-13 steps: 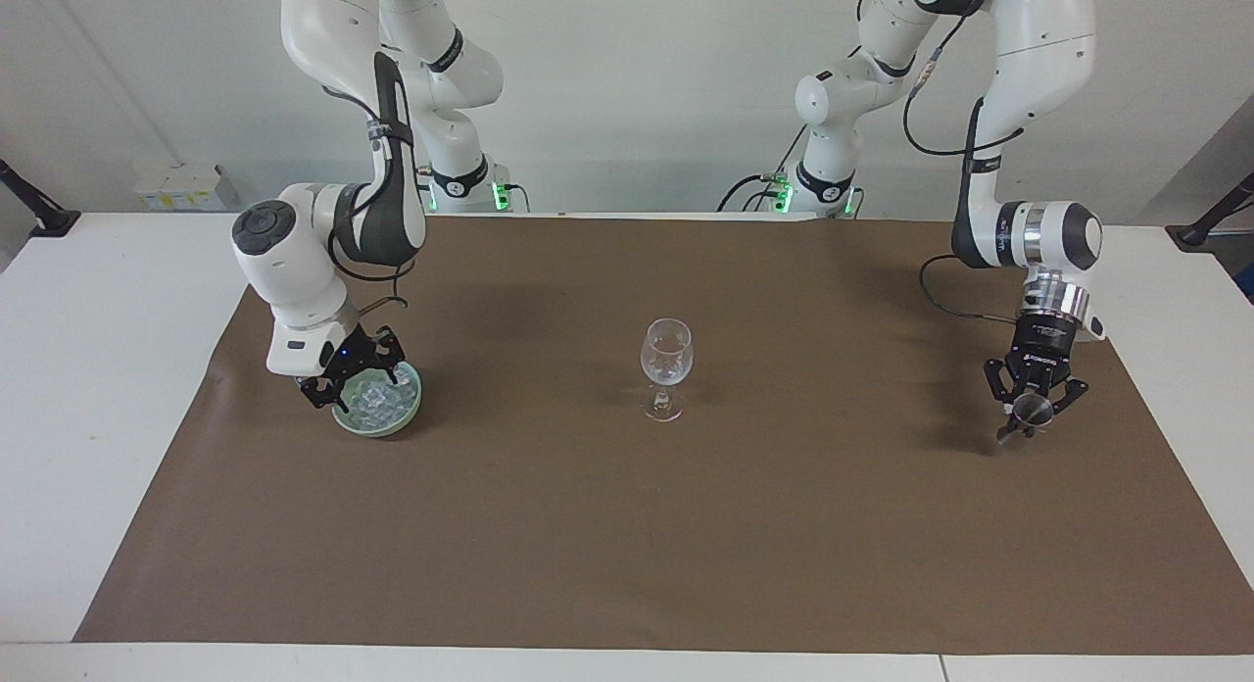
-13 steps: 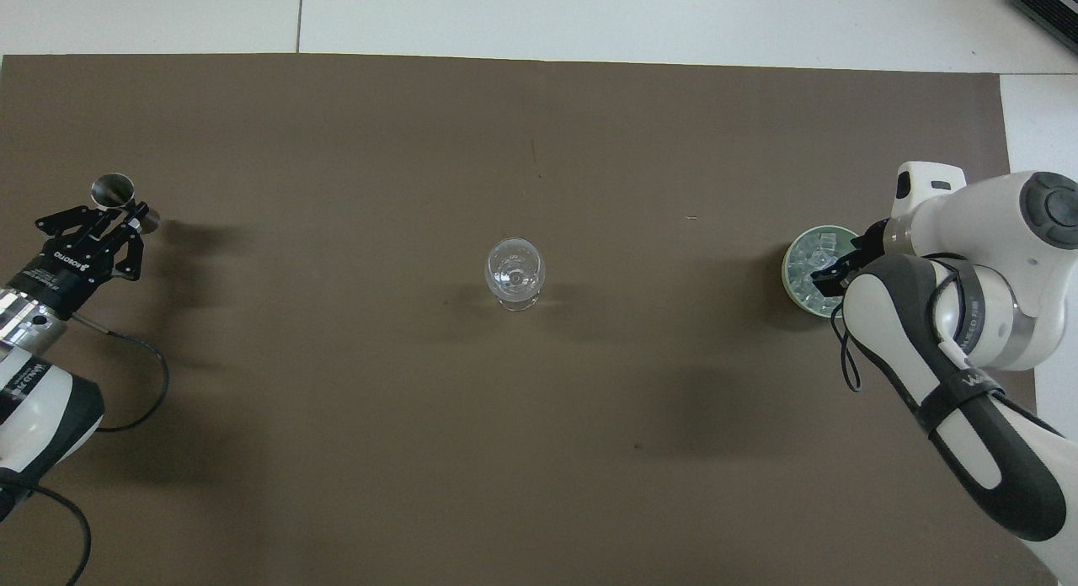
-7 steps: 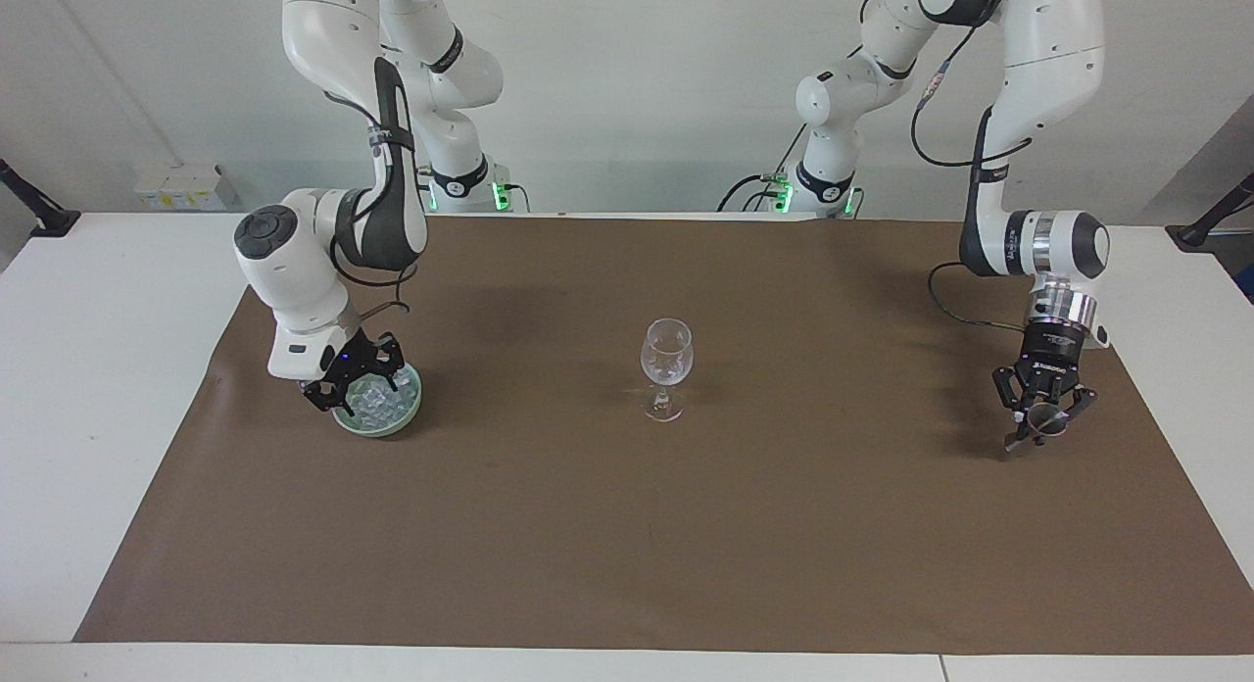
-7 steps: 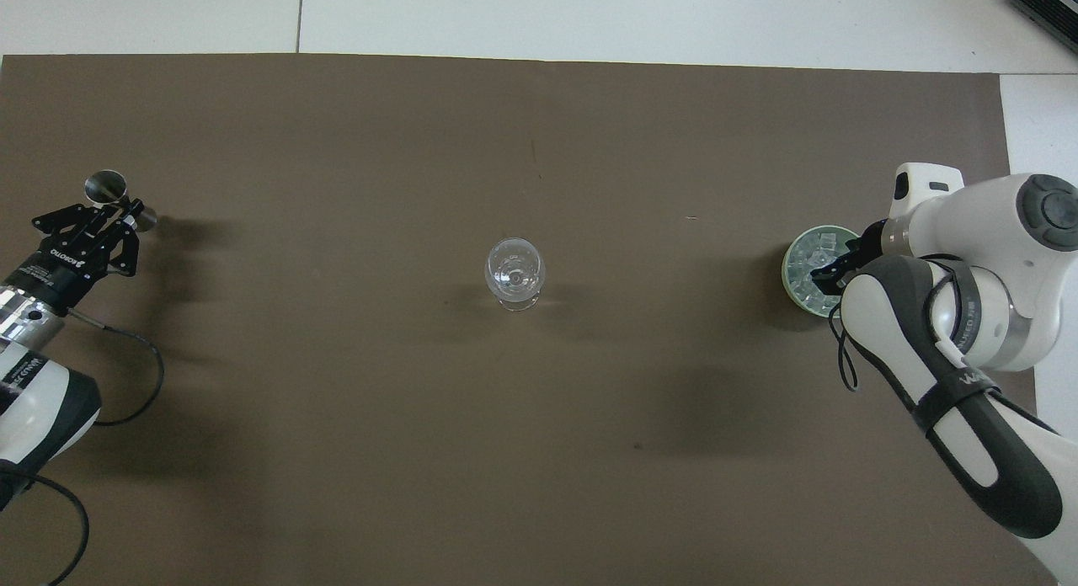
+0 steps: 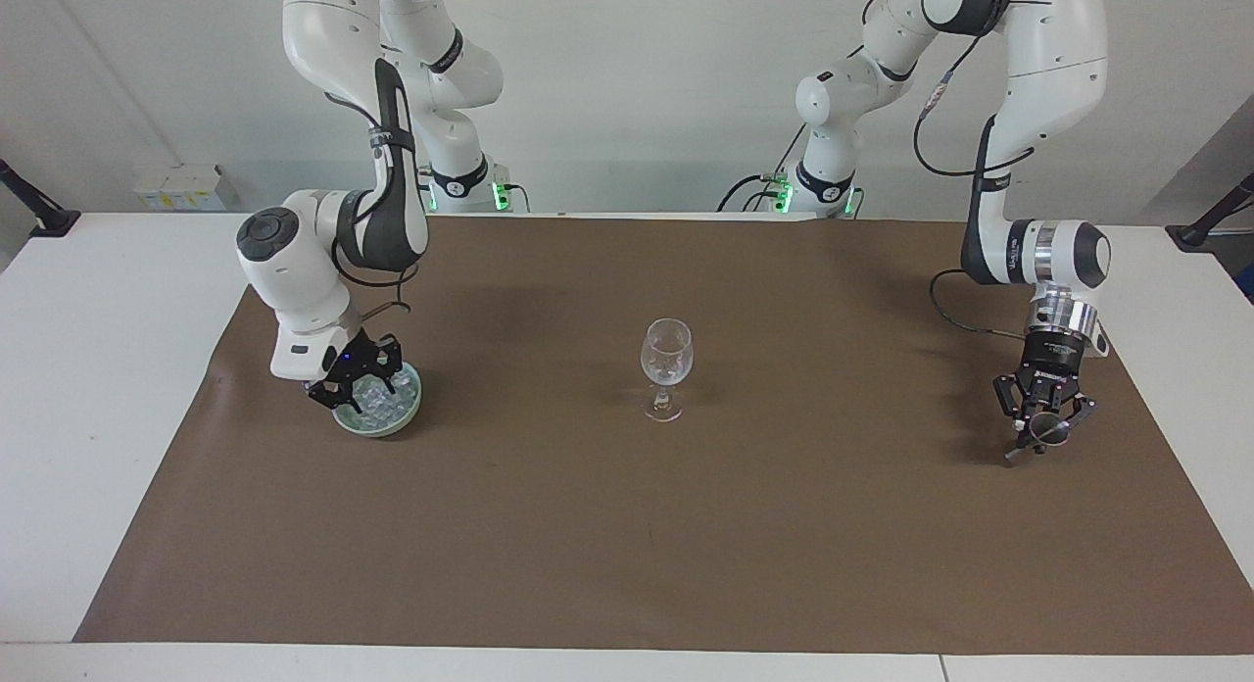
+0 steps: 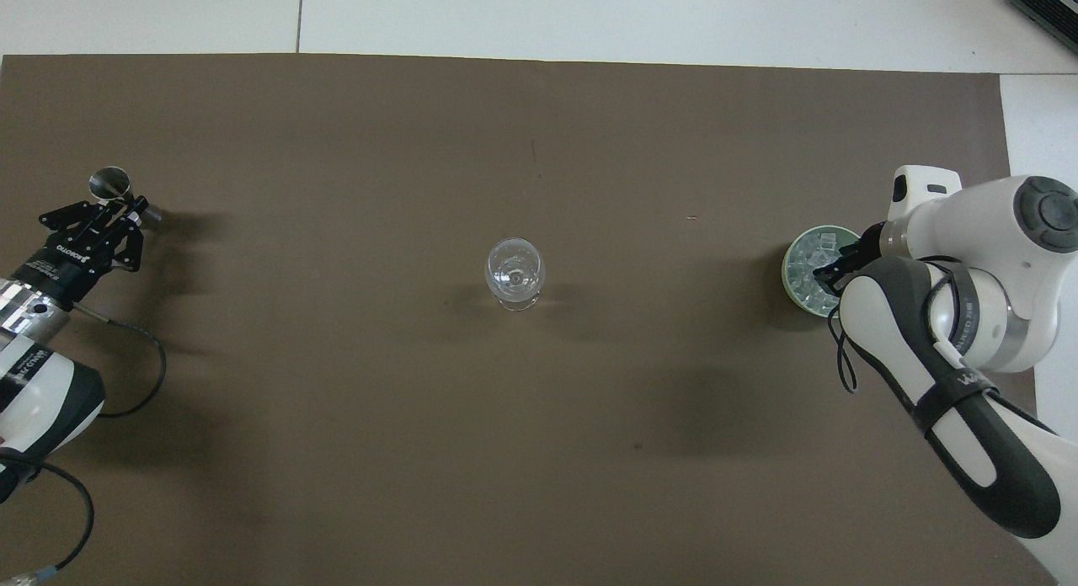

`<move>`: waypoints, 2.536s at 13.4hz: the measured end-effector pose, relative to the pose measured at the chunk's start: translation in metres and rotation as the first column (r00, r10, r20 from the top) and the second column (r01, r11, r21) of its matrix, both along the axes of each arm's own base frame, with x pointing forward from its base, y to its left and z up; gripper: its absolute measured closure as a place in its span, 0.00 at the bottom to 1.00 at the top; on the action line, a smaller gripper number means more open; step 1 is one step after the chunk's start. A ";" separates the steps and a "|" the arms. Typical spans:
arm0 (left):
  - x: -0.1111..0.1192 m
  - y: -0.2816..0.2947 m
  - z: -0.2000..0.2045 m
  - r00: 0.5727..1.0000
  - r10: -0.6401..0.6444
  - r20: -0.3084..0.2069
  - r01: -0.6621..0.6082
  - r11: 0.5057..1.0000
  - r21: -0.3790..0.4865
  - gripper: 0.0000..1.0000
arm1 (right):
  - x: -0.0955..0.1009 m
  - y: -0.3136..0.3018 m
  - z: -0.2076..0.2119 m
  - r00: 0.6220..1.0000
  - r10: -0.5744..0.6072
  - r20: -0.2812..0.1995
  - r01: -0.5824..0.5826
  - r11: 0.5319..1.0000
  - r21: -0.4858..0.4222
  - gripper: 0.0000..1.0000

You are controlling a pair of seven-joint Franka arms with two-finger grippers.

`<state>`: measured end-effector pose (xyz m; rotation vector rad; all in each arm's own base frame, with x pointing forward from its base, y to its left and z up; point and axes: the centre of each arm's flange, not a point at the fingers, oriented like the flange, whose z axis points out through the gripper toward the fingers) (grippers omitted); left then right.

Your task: Pour wine and add ice with both arms

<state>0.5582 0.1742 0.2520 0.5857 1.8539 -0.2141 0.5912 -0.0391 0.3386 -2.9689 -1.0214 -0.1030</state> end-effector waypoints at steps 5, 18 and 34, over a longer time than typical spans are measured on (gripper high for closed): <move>0.004 0.001 -0.013 1.000 -0.004 -0.008 0.004 1.000 -0.016 0.79 | 0.000 0.000 0.000 1.000 0.000 0.000 0.000 1.000 0.000 0.55; 0.005 0.005 -0.011 1.000 0.011 -0.010 -0.011 0.997 -0.074 0.79 | 0.006 0.001 0.020 0.999 -0.040 -0.028 0.040 0.999 0.012 0.75; 0.008 0.004 -0.009 1.000 0.011 -0.005 -0.011 0.997 -0.083 0.07 | 0.006 0.138 0.167 0.799 -0.601 -0.008 0.594 0.788 0.160 0.75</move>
